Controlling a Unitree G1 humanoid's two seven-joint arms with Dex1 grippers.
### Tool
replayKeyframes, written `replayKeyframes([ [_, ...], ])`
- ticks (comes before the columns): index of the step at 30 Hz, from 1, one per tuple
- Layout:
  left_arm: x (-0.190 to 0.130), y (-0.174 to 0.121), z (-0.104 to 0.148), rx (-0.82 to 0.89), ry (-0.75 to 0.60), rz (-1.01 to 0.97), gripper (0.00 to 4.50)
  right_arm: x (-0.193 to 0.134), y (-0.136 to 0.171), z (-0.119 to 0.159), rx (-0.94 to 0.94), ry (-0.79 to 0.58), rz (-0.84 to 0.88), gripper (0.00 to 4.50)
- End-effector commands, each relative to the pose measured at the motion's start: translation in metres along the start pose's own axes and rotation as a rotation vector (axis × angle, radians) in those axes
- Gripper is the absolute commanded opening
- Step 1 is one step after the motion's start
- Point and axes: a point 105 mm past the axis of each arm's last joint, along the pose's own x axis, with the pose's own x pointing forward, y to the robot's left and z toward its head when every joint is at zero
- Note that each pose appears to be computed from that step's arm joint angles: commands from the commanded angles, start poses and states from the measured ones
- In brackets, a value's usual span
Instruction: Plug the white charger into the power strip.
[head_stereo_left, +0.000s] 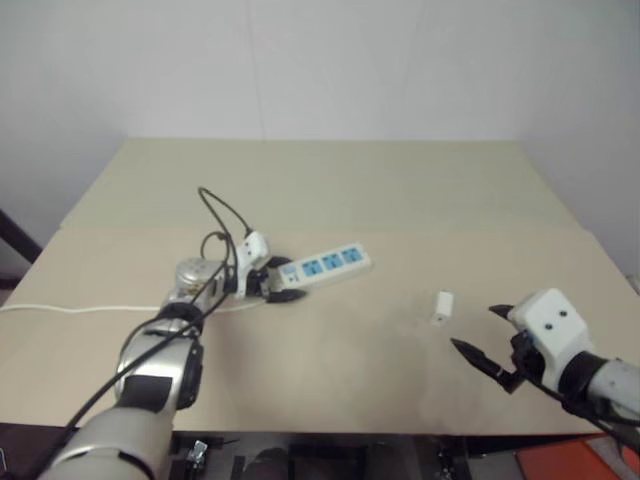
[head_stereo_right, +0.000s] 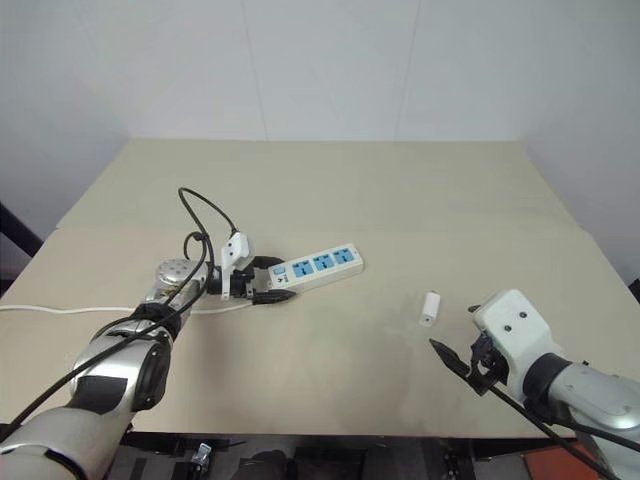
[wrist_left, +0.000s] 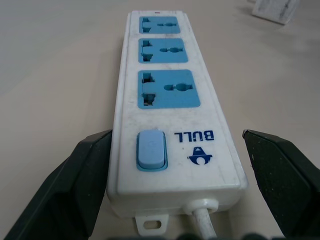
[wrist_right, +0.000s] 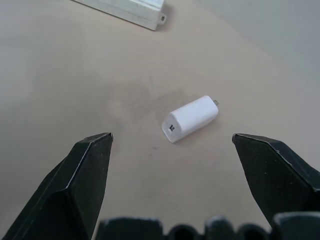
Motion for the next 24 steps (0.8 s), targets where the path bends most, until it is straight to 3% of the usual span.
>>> replayKeyframes([
  [1,-0.002,-0.003,0.005,0.03,-0.067,-0.004,4.48,-0.002,-0.006,0.008,-0.032,-0.026,-0.044,4.5],
  [8,-0.008,-0.015,-0.014,0.002,-0.125,0.024,4.48,0.01,-0.009,0.008,-0.046,-0.033,-0.033,4.5],
  [21,0.005,-0.019,-0.016,-0.018,-0.16,0.051,4.48,0.013,-0.015,0.002,-0.08,-0.013,-0.053,4.5],
  [24,0.009,-0.015,-0.016,-0.034,-0.136,0.07,3.85,0.012,-0.015,0.001,-0.082,-0.01,-0.062,4.5],
])
